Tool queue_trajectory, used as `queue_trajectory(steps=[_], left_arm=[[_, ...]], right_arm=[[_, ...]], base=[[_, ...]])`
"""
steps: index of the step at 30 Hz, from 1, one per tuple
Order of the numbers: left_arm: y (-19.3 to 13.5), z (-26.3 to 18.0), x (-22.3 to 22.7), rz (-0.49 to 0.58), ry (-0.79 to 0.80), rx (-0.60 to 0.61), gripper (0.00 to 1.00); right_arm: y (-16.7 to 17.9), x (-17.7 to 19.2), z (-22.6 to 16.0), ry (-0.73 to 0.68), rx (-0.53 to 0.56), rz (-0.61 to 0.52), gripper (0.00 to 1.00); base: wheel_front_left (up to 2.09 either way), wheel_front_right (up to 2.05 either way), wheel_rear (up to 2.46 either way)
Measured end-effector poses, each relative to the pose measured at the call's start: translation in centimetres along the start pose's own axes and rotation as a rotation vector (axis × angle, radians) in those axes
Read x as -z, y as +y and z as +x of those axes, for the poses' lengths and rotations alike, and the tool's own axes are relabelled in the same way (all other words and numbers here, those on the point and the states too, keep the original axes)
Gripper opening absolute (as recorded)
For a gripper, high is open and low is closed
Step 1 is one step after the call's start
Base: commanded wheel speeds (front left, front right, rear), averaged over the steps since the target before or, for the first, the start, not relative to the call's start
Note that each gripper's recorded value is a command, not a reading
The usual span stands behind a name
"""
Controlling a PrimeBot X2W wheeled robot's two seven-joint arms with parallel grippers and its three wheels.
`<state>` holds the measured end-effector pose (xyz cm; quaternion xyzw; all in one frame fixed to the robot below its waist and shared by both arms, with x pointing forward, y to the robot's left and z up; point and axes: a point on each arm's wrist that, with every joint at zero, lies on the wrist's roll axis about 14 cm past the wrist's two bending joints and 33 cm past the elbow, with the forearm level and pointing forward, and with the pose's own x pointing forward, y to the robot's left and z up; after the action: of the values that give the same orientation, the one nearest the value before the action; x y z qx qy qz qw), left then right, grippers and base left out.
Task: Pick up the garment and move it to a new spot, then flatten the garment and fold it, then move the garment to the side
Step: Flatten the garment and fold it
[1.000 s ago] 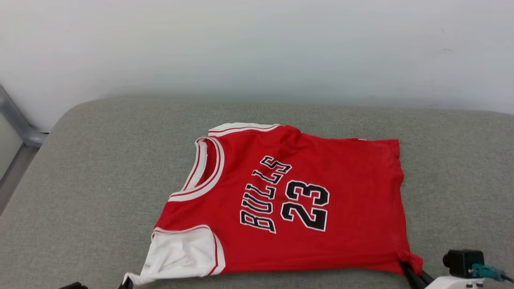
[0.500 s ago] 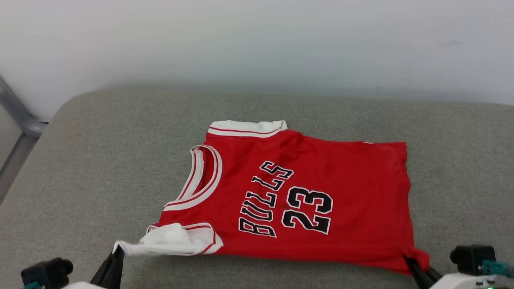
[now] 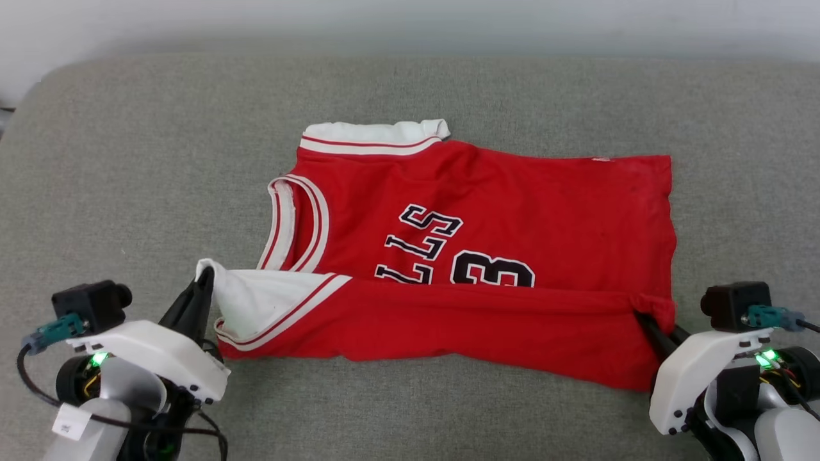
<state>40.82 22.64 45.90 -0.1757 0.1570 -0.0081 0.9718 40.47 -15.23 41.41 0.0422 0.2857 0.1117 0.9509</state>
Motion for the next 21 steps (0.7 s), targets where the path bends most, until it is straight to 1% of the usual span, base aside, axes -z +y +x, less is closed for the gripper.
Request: queue_trajectory(steps=[5, 10, 11, 12, 13, 14, 15, 16, 17, 21], left_arm=[[0.3, 2.4, 2.7, -0.031, 0.094, 0.007, 0.0], [0.8, 3.4, 5.8, -0.052, 0.201, 0.006, 0.0], [0.8, 3.6, 6.1, -0.058, 0.217, 0.009, 0.0], [0.6, 3.8, 6.4, -0.057, 0.231, 0.02, 0.0], [0.5, 3.9, 6.7, -0.062, 0.242, 0.026, 0.09], [0.4, 3.9, 6.8, -0.069, 0.245, 0.031, 0.09], [0.4, 3.9, 6.9, -0.068, 0.249, 0.034, 0.73], [0.3, 3.9, 6.8, -0.07, 0.246, 0.036, 0.73], [0.4, 3.9, 6.7, -0.073, 0.241, 0.034, 1.0], [0.5, 3.5, 5.6, -0.076, 0.199, 0.027, 1.0]], right_arm=[[-0.6, 2.2, 1.9, 0.074, 0.009, 0.006, 0.0], [-1.3, 2.6, 2.9, 0.075, 0.03, 0.007, 0.01], [-1.3, 2.7, 3.0, 0.075, 0.03, 0.009, 0.11], [-1.4, 2.9, 3.1, 0.078, 0.033, 0.006, 0.26], [-1.4, 2.9, 3.2, 0.076, 0.033, 0.004, 0.47], [-1.3, 3.0, 3.2, 0.075, 0.033, 0.004, 0.47], [-1.2, 2.9, 3.2, 0.07, 0.03, 0.001, 1.0], [-1.1, 2.5, 3.1, 0.05, 0.027, -0.004, 1.0], [-1.1, 2.1, 3.0, 0.024, 0.028, -0.013, 1.0], [-1.2, -0.2, 2.0, -0.119, 0.05, -0.012, 1.0]], base=[[0.0, 0.0, 0.0], [0.0, 0.0, 0.0], [0.0, 0.0, 0.0], [0.0, 0.0, 0.0], [0.0, 0.0, 0.0], [0.0, 0.0, 0.0], [0.0, 0.0, 0.0], [0.0, 0.0, 0.0], [0.0, 0.0, 0.0], [0.0, 0.0, 0.0]])
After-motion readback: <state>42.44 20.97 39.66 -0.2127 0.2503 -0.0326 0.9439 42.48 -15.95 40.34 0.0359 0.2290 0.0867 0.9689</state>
